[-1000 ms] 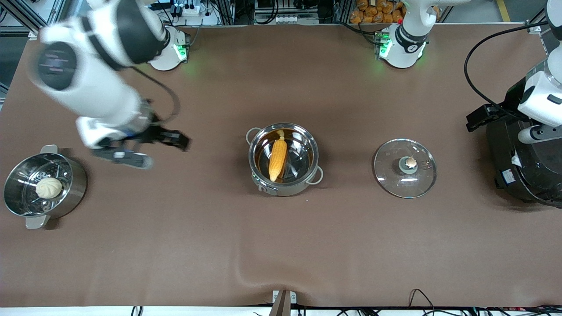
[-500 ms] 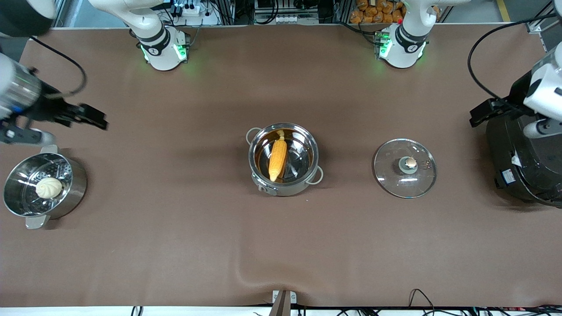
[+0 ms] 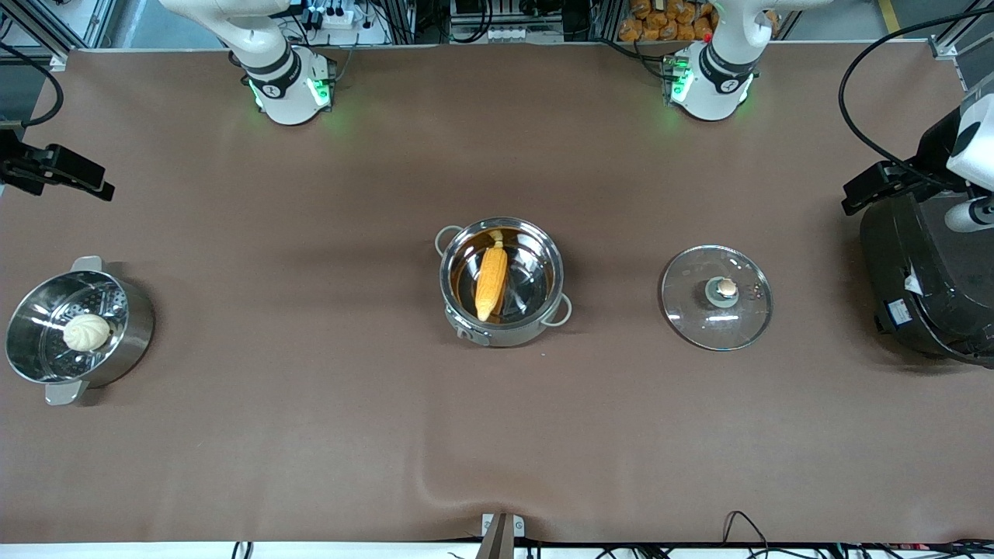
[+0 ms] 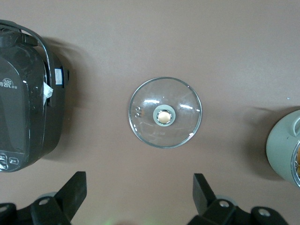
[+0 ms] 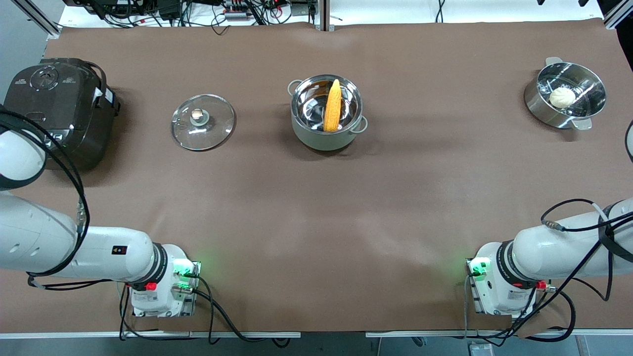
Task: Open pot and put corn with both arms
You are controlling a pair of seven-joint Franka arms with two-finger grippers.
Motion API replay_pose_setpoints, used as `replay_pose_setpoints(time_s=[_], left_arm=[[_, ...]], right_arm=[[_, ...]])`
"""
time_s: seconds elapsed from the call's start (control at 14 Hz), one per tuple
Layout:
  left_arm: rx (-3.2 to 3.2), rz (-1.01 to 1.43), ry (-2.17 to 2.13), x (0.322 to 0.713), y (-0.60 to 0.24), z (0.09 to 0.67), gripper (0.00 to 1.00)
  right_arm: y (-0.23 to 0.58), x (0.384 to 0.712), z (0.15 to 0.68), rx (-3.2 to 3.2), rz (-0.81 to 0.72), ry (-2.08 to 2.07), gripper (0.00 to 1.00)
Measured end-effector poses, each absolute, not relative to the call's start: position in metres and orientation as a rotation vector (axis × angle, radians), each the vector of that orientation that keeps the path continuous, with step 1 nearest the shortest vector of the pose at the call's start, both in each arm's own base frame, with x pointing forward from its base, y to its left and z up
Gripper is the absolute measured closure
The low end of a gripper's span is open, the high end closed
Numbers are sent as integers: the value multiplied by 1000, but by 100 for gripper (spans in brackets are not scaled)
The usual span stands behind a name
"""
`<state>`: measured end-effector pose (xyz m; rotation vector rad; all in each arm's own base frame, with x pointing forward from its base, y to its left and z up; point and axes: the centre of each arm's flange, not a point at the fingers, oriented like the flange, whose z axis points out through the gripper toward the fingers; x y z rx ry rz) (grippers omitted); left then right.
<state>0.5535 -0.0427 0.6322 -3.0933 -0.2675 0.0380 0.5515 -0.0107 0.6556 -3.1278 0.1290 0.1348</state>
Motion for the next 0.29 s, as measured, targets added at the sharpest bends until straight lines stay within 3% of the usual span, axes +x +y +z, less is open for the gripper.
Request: replay_pose_setpoints(time_s=[0.29], left_arm=[[-3089, 73, -259, 551, -45, 630, 0]], right_arm=[[-10, 553, 662, -3129, 104, 104, 0]])
